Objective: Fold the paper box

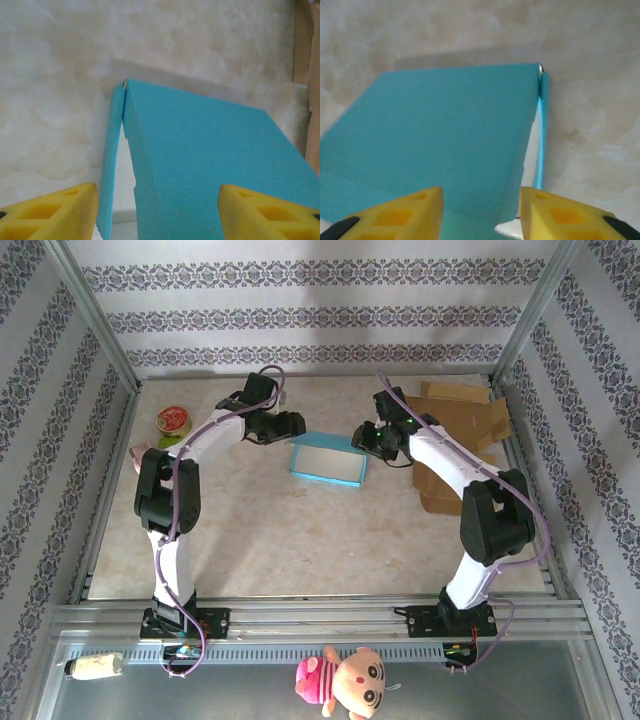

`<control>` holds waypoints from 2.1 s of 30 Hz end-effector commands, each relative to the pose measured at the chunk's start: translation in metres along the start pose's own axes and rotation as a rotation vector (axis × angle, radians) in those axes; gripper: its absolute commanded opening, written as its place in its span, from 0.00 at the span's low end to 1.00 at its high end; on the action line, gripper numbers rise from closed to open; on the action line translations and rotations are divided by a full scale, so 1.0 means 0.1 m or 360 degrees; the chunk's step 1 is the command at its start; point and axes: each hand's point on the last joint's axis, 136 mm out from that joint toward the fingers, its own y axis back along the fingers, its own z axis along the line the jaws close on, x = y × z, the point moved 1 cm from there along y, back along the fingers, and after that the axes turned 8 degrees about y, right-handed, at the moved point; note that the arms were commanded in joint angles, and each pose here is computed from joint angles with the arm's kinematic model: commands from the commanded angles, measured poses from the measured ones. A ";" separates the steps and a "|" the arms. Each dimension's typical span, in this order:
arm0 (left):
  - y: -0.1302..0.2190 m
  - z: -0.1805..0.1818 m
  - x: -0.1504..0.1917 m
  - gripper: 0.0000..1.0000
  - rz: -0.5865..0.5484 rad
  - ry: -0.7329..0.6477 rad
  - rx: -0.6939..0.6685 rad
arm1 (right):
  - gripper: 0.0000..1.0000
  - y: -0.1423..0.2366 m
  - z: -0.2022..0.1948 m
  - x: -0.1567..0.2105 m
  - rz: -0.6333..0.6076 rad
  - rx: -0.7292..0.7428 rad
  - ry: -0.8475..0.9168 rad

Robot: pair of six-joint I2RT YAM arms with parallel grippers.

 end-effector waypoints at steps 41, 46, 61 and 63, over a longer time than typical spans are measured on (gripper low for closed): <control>0.12 0.03 0.20 0.57 -0.0076 0.0051 0.0135 | 0.34 -0.22 -0.26 -0.01 -0.0046 0.0256 0.0223; 0.02 0.17 0.38 0.57 0.0037 0.0064 0.0085 | 0.41 -0.39 -0.19 0.10 0.0054 0.0199 0.0248; -0.25 0.16 0.62 0.32 0.0191 0.0185 0.0275 | 0.24 -0.63 -0.21 0.28 0.0154 0.0208 0.0263; -0.28 0.17 0.62 0.26 0.0198 0.0193 0.0272 | 0.24 -0.64 -0.22 0.29 0.0157 0.0208 0.0260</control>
